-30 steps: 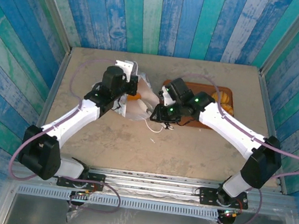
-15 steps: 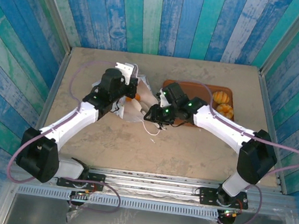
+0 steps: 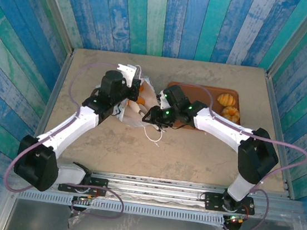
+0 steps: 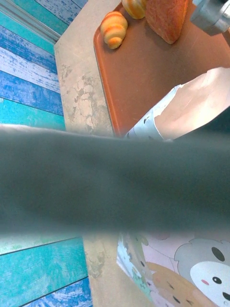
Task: Take the fake bread out of the paper bag
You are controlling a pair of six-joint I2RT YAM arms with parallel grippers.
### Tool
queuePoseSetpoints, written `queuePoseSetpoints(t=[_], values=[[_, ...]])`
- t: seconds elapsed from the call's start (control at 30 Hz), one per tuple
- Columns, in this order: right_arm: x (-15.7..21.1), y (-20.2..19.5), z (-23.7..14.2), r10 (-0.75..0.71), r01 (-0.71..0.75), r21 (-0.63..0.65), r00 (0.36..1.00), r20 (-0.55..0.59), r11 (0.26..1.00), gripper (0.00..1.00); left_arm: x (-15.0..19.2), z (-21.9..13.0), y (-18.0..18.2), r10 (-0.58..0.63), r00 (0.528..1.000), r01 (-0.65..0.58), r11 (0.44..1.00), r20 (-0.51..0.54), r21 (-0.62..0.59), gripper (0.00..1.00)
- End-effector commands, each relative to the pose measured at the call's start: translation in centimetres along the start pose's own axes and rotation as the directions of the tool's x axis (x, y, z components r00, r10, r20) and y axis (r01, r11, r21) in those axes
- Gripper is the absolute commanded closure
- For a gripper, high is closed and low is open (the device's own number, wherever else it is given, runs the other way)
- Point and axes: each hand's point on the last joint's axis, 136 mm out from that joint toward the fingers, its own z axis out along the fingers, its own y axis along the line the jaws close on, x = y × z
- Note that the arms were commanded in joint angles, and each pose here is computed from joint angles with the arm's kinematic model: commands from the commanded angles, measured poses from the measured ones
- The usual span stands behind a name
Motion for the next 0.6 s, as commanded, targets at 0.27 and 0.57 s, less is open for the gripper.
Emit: queuePoseSetpoints(t=[0.27, 0.57], values=[[-0.2, 2.3, -1.4, -0.076, 0.079, -0.068, 0.996, 0.047, 0.995, 0.52, -2.4, -1.9, -1.0, 0.037, 0.997, -0.040, 0.998, 0.061, 0.042, 1.00], [-0.5, 3.7, -2.4, -0.067, 0.077, -0.116, 0.994, 0.085, 0.990, 0.51, -2.6, -2.2, -0.9, 0.028, 0.997, -0.030, 0.999, 0.074, 0.033, 1.00]])
